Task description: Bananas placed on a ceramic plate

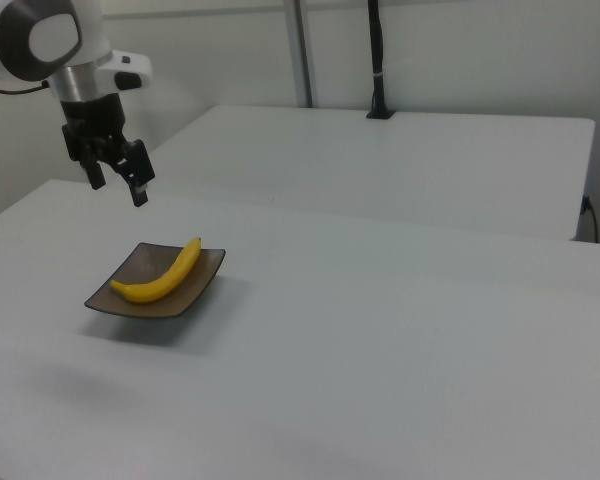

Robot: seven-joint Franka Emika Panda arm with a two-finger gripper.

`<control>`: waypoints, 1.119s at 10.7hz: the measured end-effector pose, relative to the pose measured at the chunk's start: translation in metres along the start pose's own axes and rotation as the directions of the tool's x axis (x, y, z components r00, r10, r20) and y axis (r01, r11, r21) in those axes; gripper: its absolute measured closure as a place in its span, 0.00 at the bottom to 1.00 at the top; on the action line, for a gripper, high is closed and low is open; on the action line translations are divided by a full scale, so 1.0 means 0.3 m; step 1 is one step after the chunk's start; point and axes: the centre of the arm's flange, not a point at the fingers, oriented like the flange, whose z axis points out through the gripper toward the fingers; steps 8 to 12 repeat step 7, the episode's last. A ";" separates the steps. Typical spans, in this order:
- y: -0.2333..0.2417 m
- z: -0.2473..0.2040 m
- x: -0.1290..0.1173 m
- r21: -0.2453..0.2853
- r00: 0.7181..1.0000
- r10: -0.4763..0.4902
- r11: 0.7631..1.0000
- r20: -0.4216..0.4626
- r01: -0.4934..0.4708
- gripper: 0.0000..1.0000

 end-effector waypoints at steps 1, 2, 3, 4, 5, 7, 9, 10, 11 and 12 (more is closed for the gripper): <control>0.030 0.002 0.008 -0.001 1.000 -0.016 1.000 0.001 0.016 0.00; 0.056 0.009 0.017 -0.002 0.998 -0.065 0.998 0.005 0.065 0.00; 0.078 0.015 0.032 -0.002 0.992 -0.126 0.992 -0.004 0.126 0.00; 0.099 0.022 0.052 -0.004 0.986 -0.167 0.986 -0.023 0.167 0.00; 0.123 0.032 0.072 -0.007 0.982 -0.188 0.982 -0.037 0.188 0.00; 0.135 0.046 0.091 -0.009 0.979 -0.200 0.980 -0.049 0.200 0.00; 0.135 0.046 0.091 -0.009 0.979 -0.200 0.980 -0.049 0.200 0.00; 0.135 0.046 0.091 -0.009 0.979 -0.200 0.980 -0.049 0.200 0.00; 0.135 0.046 0.091 -0.009 0.979 -0.200 0.980 -0.049 0.200 0.00; 0.135 0.046 0.091 -0.009 0.979 -0.200 0.980 -0.049 0.200 0.00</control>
